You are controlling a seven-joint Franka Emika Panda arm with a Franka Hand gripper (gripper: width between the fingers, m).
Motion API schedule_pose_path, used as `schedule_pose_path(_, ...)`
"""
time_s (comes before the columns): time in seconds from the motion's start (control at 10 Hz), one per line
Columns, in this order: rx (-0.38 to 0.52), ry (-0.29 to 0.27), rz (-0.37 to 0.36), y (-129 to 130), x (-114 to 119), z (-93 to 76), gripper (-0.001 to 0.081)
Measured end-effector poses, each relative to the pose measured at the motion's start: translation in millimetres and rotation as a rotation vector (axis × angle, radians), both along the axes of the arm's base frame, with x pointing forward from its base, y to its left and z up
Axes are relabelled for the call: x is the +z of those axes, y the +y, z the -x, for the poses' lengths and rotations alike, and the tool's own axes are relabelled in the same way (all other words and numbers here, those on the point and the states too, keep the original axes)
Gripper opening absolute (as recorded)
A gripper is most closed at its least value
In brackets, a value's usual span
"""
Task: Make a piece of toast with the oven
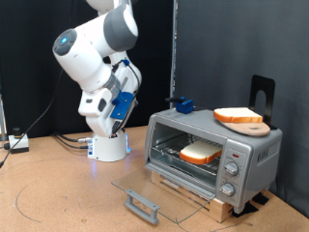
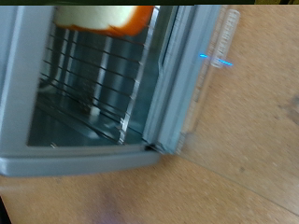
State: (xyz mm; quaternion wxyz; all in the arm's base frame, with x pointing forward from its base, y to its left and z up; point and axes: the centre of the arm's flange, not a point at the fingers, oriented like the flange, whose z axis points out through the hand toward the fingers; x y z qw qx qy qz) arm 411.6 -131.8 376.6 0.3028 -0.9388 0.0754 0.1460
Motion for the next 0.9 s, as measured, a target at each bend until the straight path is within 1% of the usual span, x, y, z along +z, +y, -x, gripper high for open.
schedule_pose_path(0.1,0.012,0.007,0.015,-13,-3,-4.3,0.0807)
schedule_pose_path(0.2,0.024,-0.007,0.031,-27,-6,-9.4,0.0807)
schedule_pose_path(0.3,0.035,-0.016,0.032,-34,-9,-14.5,0.0807)
schedule_pose_path(0.4,0.031,-0.011,0.028,-33,-9,-13.9,0.0807)
schedule_pose_path(0.5,0.011,0.056,-0.012,-31,-11,-8.2,0.0807)
schedule_pose_path(0.6,-0.031,0.131,-0.067,-35,-14,-2.8,0.0807)
schedule_pose_path(0.7,-0.076,0.198,-0.103,-47,-22,3.9,0.0807)
schedule_pose_path(0.8,-0.11,0.232,-0.117,-62,-33,10.4,0.0807)
schedule_pose_path(0.9,-0.136,0.243,-0.105,-76,-46,14.8,0.0807)
